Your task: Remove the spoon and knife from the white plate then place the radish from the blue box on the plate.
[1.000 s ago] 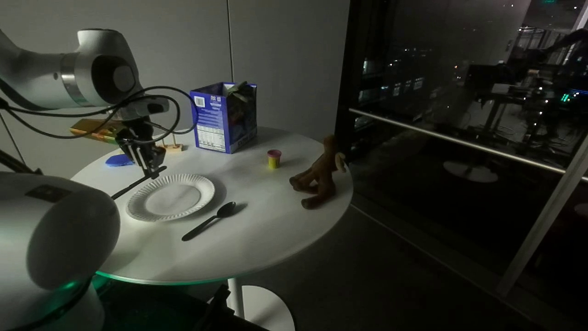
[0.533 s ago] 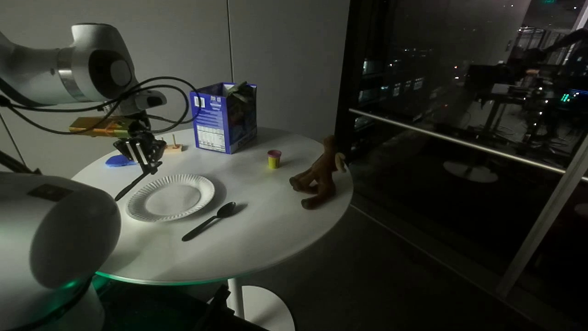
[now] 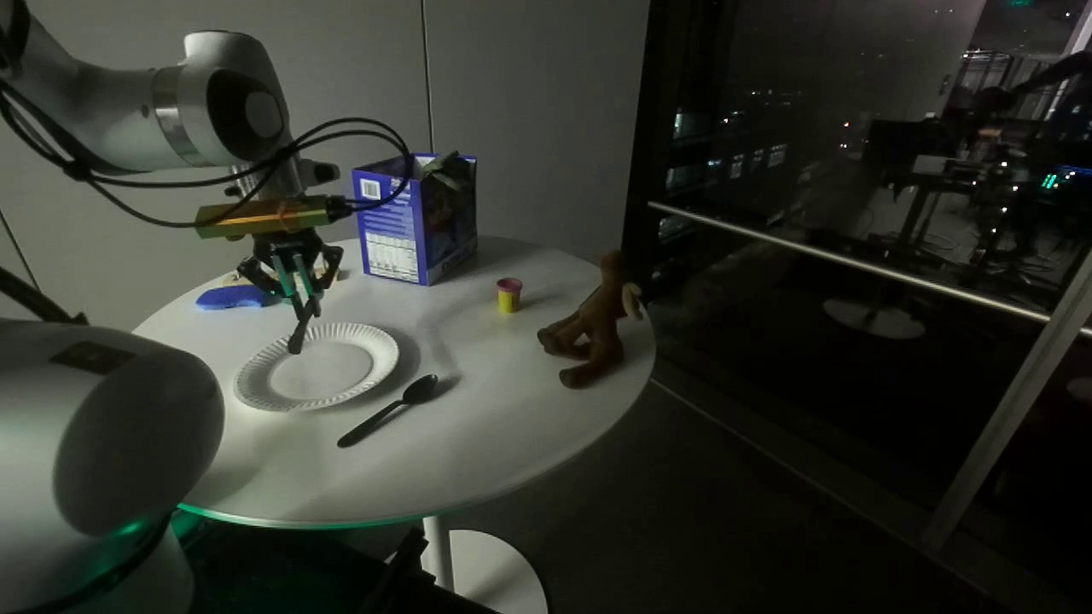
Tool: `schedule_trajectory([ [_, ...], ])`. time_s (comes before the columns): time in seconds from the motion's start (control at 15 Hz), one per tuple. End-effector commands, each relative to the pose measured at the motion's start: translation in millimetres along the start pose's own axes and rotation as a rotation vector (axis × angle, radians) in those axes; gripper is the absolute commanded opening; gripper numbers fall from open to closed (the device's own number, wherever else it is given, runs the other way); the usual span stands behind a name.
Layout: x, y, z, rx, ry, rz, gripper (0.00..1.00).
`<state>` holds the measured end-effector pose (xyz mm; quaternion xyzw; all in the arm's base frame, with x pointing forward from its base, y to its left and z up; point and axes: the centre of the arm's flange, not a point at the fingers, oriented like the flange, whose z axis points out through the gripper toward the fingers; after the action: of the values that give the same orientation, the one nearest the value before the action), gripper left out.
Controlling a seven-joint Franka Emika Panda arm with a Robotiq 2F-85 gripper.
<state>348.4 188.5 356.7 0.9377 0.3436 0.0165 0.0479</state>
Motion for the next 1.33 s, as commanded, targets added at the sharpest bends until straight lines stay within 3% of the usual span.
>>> schedule_trajectory([
  [0.0,15.2,25.2,-10.6,0.012,-0.035,-0.196,0.11],
  [0.73,22.6,62.2,-19.3,0.098,-0.01,-0.772,0.11],
  [0.8,23.1,64.5,-21.0,0.113,-0.005,-0.822,0.15],
  [0.87,22.7,66.9,-22.6,0.134,-0.003,-0.871,0.44],
  [1.0,21.3,69.6,-25.6,0.183,-0.006,-0.963,0.5],
  [1.13,19.5,69.9,-27.8,0.248,-0.025,-1.043,0.65],
  [1.27,17.2,68.0,-30.0,0.284,-0.066,-1.011,0.81],
])
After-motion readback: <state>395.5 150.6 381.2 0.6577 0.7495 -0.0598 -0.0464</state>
